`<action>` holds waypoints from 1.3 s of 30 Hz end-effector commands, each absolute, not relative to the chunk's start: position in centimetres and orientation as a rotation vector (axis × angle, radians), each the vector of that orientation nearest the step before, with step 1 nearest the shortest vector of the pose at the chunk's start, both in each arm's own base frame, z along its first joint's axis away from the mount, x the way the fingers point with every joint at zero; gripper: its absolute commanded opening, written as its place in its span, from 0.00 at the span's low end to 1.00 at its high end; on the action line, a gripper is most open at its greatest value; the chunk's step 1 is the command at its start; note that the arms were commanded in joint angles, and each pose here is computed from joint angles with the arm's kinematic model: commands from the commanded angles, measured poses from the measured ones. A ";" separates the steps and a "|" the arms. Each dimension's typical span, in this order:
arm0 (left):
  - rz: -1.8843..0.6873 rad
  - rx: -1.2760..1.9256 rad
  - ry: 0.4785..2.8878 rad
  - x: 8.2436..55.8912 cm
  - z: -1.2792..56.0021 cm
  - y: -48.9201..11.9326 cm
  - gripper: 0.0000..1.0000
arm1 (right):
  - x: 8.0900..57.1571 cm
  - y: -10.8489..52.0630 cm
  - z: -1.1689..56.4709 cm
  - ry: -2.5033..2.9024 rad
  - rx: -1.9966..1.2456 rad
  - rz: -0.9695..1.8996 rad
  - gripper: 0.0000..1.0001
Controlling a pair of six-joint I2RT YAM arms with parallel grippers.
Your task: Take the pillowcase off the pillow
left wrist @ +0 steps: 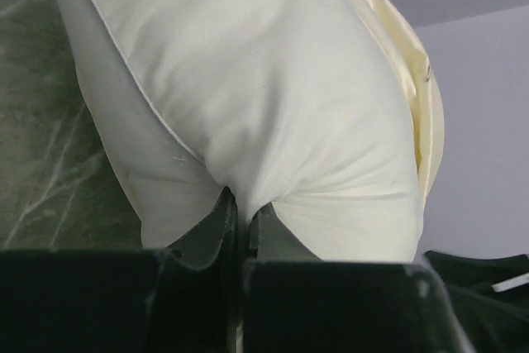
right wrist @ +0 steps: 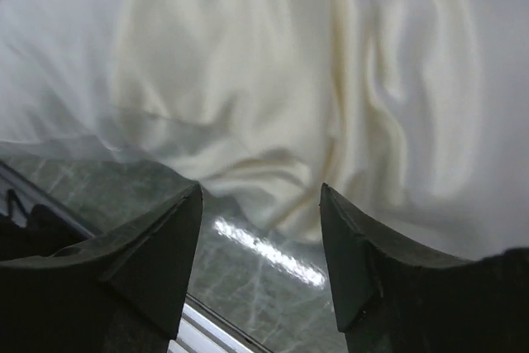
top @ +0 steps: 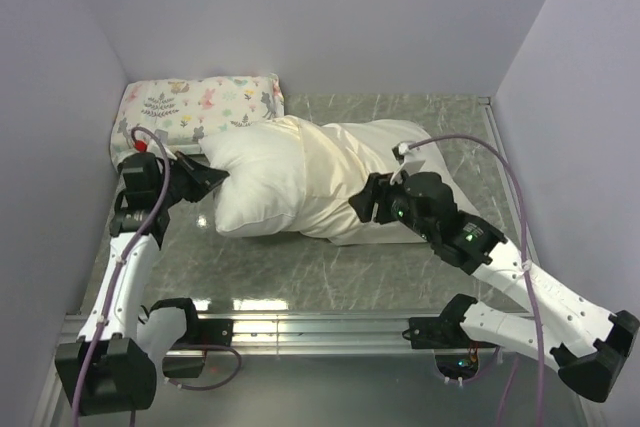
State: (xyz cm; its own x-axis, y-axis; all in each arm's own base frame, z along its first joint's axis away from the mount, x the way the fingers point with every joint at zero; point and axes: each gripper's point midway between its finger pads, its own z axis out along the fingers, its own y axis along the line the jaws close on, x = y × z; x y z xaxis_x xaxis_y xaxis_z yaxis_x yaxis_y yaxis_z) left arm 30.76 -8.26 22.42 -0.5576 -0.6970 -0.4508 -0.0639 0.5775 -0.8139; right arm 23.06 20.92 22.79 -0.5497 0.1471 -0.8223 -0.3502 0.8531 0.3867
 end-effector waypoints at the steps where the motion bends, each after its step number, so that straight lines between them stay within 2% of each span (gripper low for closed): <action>1: -0.967 -0.487 1.960 30.1 22.7 -10.3 0.00 | 24.3 22.4 31.0 1.851 -0.214 0.695 0.68; 2: -0.953 -0.481 1.964 29.7 22.5 -10.7 0.00 | 25.7 23.1 30.0 1.889 -0.246 0.630 0.70; 3: -0.946 -0.483 1.984 29.4 21.7 -10.9 0.00 | 26.6 23.7 31.8 1.866 -0.249 0.618 0.72; 5: -0.935 -0.484 1.991 28.9 21.2 -10.9 0.00 | 29.5 25.9 31.8 1.883 -0.311 0.543 0.78; 8: -0.954 -0.491 2.013 28.0 19.7 -11.4 0.00 | 33.5 29.9 30.5 1.939 -0.451 0.479 0.81; 10: -0.948 -0.499 2.033 27.6 18.6 -11.6 0.00 | 34.7 31.5 28.2 2.018 -0.536 0.432 0.82; 11: -0.947 -0.497 2.034 27.3 18.5 -11.6 0.00 | 35.9 32.6 25.1 2.082 -0.593 0.386 0.83; 16: -0.930 -0.507 2.044 26.6 17.5 -11.4 0.00 | 37.9 33.7 21.4 2.197 -0.659 0.269 0.80; 17: -0.932 -0.505 2.047 26.6 17.3 -11.4 0.00 | 38.0 33.6 20.7 2.209 -0.655 0.257 0.76; 18: -0.942 -0.501 2.049 26.5 17.4 -11.6 0.00 | 38.9 33.0 20.1 2.220 -0.611 0.217 0.63; 19: -0.945 -0.500 2.049 26.5 17.4 -11.6 0.00 | 39.1 32.6 20.3 2.218 -0.600 0.194 0.63; 20: -0.950 -0.495 2.045 26.3 17.6 -11.7 0.00 | 39.9 31.7 20.0 2.247 -0.553 0.158 0.42; 22: -0.943 -0.494 2.041 26.2 17.9 -11.6 0.00 | 41.7 29.4 19.6 2.263 -0.463 0.049 0.21; 25: -0.936 -0.488 2.039 25.6 18.3 -11.4 0.00 | 44.7 23.9 19.3 2.293 -0.255 -0.051 0.11; 26: -0.938 -0.495 2.043 25.3 18.2 -11.4 0.00 | 46.3 20.0 18.9 2.301 -0.118 -0.122 0.06; 33: -0.935 -0.528 2.021 23.8 18.0 -11.1 0.00 | 49.0 8.0 15.5 2.319 0.280 -0.186 0.02; 35: -0.925 -0.533 2.018 23.5 17.9 -10.9 0.00 | 49.0 7.4 14.6 2.333 0.302 -0.158 0.00; 39: -0.920 -0.534 2.012 23.8 18.2 -10.8 0.00 | 47.9 10.1 15.2 2.319 0.233 -0.033 0.04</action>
State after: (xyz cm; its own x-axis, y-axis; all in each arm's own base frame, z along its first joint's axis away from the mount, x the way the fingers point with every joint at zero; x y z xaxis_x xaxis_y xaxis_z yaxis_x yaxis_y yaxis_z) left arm 23.77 -12.26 18.79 -0.5897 -0.6248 -0.5117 0.0329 0.6146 -0.7882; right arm 46.68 17.49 14.12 -0.7494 0.1303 -0.6492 0.0113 0.9828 0.1842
